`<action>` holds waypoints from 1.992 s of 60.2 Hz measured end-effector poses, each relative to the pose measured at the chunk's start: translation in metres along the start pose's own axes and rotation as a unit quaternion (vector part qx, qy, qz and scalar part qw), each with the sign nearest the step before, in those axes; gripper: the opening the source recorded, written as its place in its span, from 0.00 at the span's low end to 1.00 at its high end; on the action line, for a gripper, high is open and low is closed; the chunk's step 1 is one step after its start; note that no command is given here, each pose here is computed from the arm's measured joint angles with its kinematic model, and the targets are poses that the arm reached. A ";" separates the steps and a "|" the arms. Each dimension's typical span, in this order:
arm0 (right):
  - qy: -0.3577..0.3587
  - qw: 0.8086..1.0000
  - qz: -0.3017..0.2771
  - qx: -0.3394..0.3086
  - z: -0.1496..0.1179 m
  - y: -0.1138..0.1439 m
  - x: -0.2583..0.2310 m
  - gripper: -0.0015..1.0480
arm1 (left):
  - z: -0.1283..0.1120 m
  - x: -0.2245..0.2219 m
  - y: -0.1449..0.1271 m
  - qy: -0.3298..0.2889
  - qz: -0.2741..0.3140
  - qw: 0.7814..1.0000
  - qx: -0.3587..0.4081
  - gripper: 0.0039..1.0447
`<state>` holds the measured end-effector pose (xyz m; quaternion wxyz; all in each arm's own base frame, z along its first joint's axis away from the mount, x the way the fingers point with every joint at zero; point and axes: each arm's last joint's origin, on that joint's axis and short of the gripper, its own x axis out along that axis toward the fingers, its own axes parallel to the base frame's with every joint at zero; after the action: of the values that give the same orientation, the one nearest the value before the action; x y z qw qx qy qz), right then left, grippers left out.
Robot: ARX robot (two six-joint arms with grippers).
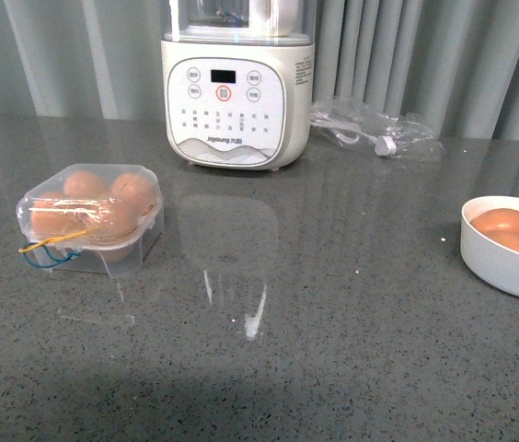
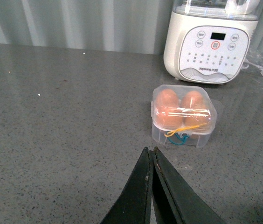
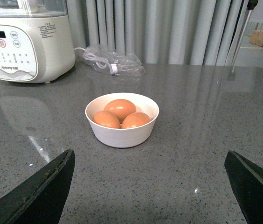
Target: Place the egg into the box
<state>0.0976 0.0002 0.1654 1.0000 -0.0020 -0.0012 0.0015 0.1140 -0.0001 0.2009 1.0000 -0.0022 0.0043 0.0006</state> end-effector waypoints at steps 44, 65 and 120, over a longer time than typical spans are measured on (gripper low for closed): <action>0.000 1.000 0.000 0.000 0.000 0.000 0.000 0.93 | -0.029 -0.017 0.000 -0.012 -0.001 1.000 0.000 0.03; 0.000 1.000 0.000 0.000 0.000 0.000 0.000 0.93 | -0.028 -0.018 0.000 -0.016 -0.001 1.000 0.000 0.20; 0.000 1.000 0.000 0.000 0.000 0.000 0.000 0.93 | -0.028 -0.018 0.000 -0.016 -0.001 1.000 0.000 0.94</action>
<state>0.0976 0.0002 0.1654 1.0000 -0.0020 -0.0012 0.0013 0.0961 -0.0001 0.1728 0.9999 -0.0018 -0.0115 -0.0006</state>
